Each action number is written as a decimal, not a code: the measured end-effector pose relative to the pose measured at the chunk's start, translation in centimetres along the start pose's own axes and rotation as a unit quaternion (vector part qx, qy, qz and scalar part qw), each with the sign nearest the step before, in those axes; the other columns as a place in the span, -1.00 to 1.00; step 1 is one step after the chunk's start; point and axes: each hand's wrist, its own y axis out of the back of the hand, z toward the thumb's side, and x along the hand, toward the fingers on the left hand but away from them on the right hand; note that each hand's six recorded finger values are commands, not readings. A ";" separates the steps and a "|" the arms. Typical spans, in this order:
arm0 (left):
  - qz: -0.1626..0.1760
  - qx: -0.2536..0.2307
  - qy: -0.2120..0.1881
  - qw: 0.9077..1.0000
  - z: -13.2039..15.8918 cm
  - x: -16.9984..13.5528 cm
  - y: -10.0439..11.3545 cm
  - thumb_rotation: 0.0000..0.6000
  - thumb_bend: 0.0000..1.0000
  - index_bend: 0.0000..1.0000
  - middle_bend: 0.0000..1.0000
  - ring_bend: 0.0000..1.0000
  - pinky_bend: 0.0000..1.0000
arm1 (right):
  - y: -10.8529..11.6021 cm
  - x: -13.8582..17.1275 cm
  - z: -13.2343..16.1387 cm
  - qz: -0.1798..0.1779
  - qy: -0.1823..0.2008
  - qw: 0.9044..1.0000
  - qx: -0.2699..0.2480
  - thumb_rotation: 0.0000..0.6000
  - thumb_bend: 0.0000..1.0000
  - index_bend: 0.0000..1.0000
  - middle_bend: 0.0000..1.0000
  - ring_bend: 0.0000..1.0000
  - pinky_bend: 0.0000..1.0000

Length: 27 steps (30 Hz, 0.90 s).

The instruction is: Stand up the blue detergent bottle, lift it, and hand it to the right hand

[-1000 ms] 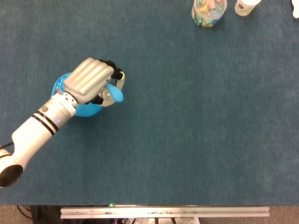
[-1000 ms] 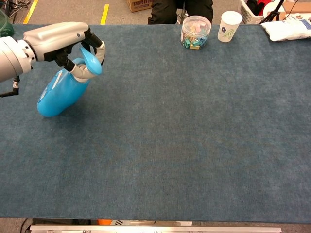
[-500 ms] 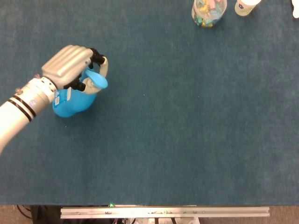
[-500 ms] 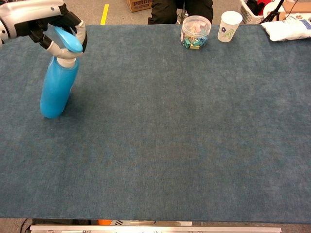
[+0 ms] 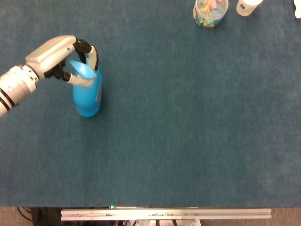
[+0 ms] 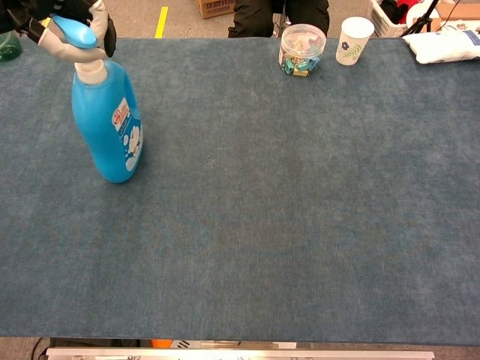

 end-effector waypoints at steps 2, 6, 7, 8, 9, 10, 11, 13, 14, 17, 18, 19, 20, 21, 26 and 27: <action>0.001 -0.002 -0.004 1.000 -0.1 0.1 0.5 1.00 -0.11 0.40 0.00 -0.31 -0.15 | 0.0 0.0 0.0 0.000 -0.001 1.000 0.000 1.00 -0.99 -0.56 -0.39 -0.62 -0.59; 0.004 -0.006 -0.007 1.000 -0.5 0.3 1.2 1.00 -0.12 0.38 -0.01 -0.33 -0.16 | 0.0 0.0 0.0 0.000 -0.003 1.000 0.001 1.00 -0.99 -0.56 -0.39 -0.62 -0.59; 0.004 -0.006 -0.006 1.000 -0.6 0.3 1.2 1.00 -0.12 0.36 -0.02 -0.34 -0.17 | 0.0 0.0 0.0 0.000 -0.003 1.000 0.001 1.00 -0.99 -0.56 -0.39 -0.62 -0.59; 0.004 -0.005 -0.004 1.000 -0.8 0.3 1.3 1.00 -0.12 0.33 -0.03 -0.35 -0.17 | 0.0 0.0 0.0 0.000 -0.003 1.000 0.002 1.00 -0.99 -0.56 -0.39 -0.62 -0.59; 0.004 -0.004 -0.002 1.000 -1.0 0.2 1.3 1.00 -0.12 0.31 -0.03 -0.36 -0.18 | 0.0 0.0 0.0 -0.001 -0.003 1.000 0.002 1.00 -0.99 -0.56 -0.39 -0.62 -0.59; 0.002 -0.004 0.000 1.000 -1.1 0.2 1.3 1.00 -0.12 0.30 -0.04 -0.37 -0.18 | 0.0 0.0 0.0 -0.001 -0.003 1.000 0.002 1.00 -0.99 -0.56 -0.39 -0.62 -0.59; 0.000 -0.004 0.001 1.000 -1.3 0.1 1.2 1.00 -0.12 0.29 -0.05 -0.37 -0.18 | 0.0 0.0 0.0 -0.001 -0.003 1.000 0.001 1.00 -0.99 -0.56 -0.39 -0.62 -0.59; -0.002 -0.001 0.001 1.000 -1.3 0.1 1.2 1.00 -0.12 0.29 -0.06 -0.38 -0.18 | 0.1 0.0 0.0 -0.001 -0.003 1.000 0.001 1.00 -0.99 -0.56 -0.39 -0.62 -0.59; -0.002 0.001 0.000 1.000 -1.3 0.0 1.2 1.00 -0.12 0.29 -0.06 -0.38 -0.18 | 0.1 0.0 0.1 -0.001 -0.003 1.000 0.001 1.00 -0.99 -0.56 -0.39 -0.62 -0.59; -0.001 0.000 -0.001 1.000 -1.2 0.0 1.4 1.00 -0.12 0.29 -0.07 -0.38 -0.18 | 0.0 0.0 0.1 -0.001 -0.002 1.000 0.001 1.00 -0.99 -0.56 -0.39 -0.62 -0.59; -0.001 0.000 -0.001 1.000 -1.2 0.0 1.4 1.00 -0.12 0.28 -0.07 -0.39 -0.19 | 0.0 0.0 0.1 -0.002 -0.002 1.000 0.001 1.00 -0.99 -0.56 -0.39 -0.62 -0.59; -0.001 0.002 -0.001 1.000 -1.2 0.0 1.5 1.00 -0.12 0.29 -0.08 -0.40 -0.19 | 0.0 0.0 0.1 -0.002 -0.002 1.000 0.000 1.00 -0.99 -0.56 -0.39 -0.62 -0.59; 0.000 0.006 0.000 1.000 -1.2 0.0 1.6 1.00 -0.12 0.29 -0.09 -0.40 -0.19 | 0.0 0.0 0.1 -0.002 -0.002 1.000 0.000 1.00 -0.99 -0.56 -0.39 -0.62 -0.59; 0.002 0.009 0.000 1.000 -1.3 0.0 1.7 1.00 -0.12 0.29 -0.09 -0.40 -0.19 | 0.0 0.0 0.1 -0.002 -0.003 1.000 0.000 1.00 -0.99 -0.56 -0.39 -0.62 -0.59; 0.013 0.013 0.003 1.000 -1.4 -0.1 2.4 1.00 -0.12 0.29 -0.10 -0.41 -0.20 | 0.0 0.0 0.1 -0.003 -0.004 1.000 0.000 1.00 -0.99 -0.56 -0.39 -0.62 -0.59; 0.014 0.014 0.003 1.000 -1.3 -0.2 2.5 1.00 -0.12 0.29 -0.10 -0.41 -0.21 | 0.0 0.1 0.1 -0.003 -0.004 1.000 0.000 1.00 -0.99 -0.56 -0.39 -0.62 -0.59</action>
